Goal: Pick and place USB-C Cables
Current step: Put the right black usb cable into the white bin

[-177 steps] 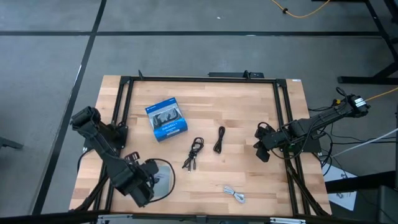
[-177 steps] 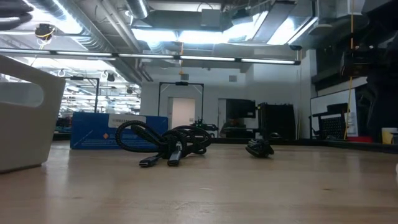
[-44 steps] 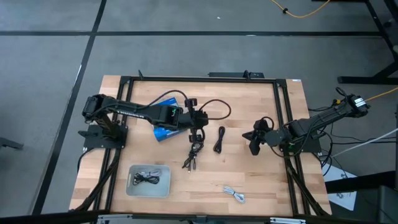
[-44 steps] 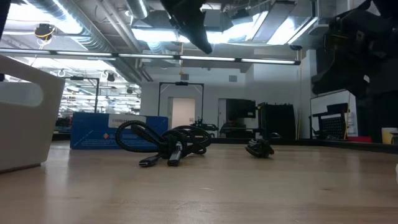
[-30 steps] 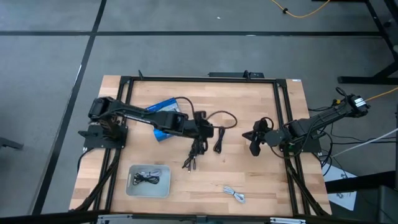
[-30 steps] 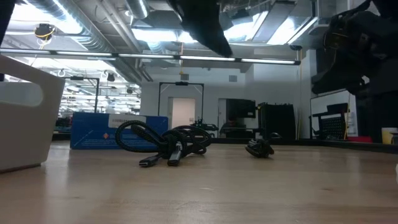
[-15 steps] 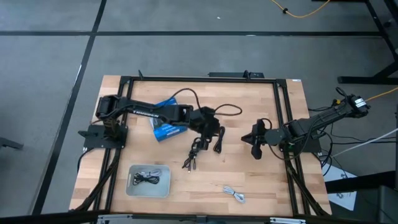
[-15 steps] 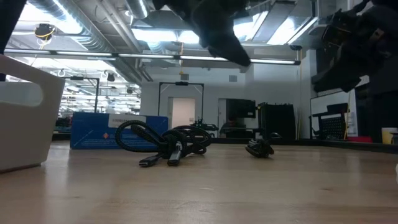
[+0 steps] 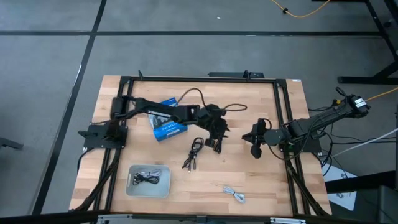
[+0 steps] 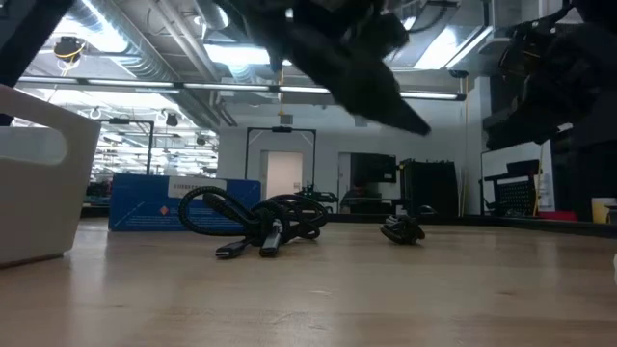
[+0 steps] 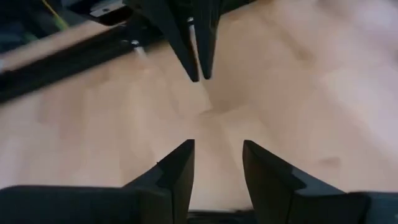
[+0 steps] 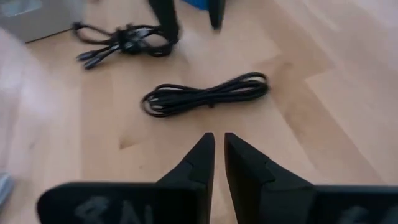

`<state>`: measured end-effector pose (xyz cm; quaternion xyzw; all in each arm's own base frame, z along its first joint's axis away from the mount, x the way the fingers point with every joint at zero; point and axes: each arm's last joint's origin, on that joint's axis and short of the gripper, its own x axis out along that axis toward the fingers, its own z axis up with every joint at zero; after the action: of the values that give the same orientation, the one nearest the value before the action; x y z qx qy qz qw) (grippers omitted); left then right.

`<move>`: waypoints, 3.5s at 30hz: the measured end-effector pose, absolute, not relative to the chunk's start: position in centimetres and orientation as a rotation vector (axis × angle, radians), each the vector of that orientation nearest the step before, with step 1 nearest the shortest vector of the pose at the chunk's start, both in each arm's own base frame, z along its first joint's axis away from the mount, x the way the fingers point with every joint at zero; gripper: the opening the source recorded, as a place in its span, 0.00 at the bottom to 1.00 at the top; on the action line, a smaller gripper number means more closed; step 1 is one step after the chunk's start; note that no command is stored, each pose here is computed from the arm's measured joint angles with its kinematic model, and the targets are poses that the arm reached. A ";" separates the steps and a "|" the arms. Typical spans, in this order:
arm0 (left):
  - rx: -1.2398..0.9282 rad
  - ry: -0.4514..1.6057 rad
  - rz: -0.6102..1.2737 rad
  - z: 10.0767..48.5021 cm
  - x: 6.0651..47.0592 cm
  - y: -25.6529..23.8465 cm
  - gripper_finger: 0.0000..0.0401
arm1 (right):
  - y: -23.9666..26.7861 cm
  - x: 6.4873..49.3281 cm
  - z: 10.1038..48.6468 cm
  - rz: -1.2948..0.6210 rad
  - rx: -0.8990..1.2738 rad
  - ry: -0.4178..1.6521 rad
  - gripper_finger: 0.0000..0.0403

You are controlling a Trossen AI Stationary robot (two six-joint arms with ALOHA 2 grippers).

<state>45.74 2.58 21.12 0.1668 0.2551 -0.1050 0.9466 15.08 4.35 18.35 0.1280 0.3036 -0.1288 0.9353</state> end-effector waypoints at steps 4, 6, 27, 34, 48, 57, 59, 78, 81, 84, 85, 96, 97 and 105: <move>0.459 0.574 -0.259 18.1 46.5 1.9 0.32 | 4.0 14.7 18.1 -0.363 0.251 0.625 0.10; 0.495 0.630 -0.281 16.7 46.5 1.2 0.32 | 3.9 14.5 18.0 -0.391 0.243 0.631 0.10; 0.669 0.953 -0.054 14.6 44.9 -1.1 0.32 | 3.9 14.4 17.8 -0.352 0.255 0.673 0.10; 0.797 0.974 0.013 15.0 44.8 -1.3 0.32 | 3.9 14.4 17.8 -0.352 0.253 0.673 0.10; 1.240 0.811 -0.128 16.2 46.1 -2.5 0.32 | 3.9 14.4 17.8 -0.352 0.255 0.673 0.10; 1.155 0.656 -0.193 15.7 47.1 -2.7 0.32 | 3.9 14.4 17.8 -0.355 0.266 0.672 0.10; 1.145 0.667 -0.194 14.7 47.3 -2.6 0.32 | 3.9 14.4 17.8 -0.359 0.279 0.670 0.10; 1.078 0.897 0.211 13.0 46.9 -1.6 0.32 | 4.0 14.4 17.8 -0.345 0.310 0.678 0.10; 1.017 0.942 0.203 12.5 46.4 -1.6 0.32 | 4.0 14.4 17.8 -0.344 0.310 0.679 0.10; 0.993 0.936 0.202 12.4 46.4 -2.0 0.32 | 4.0 14.4 17.8 -0.344 0.310 0.679 0.10; 0.995 0.931 0.199 12.5 46.4 -2.2 0.32 | 4.0 14.4 17.8 -0.344 0.310 0.679 0.10; 0.948 0.971 0.088 11.9 45.5 -5.0 0.32 | 4.0 14.4 17.8 -0.342 0.308 0.680 0.10; 0.942 0.974 0.083 11.9 45.4 -5.4 0.32 | 4.0 14.4 17.8 -0.342 0.308 0.680 0.10; 0.935 1.048 -0.019 13.0 43.4 -9.2 0.32 | 4.0 14.3 17.7 -0.339 0.304 0.700 0.10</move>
<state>43.40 -9.20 12.95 0.4301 0.4819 -0.0086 0.7634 14.27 4.04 17.68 0.1477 0.3397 -0.1644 0.9142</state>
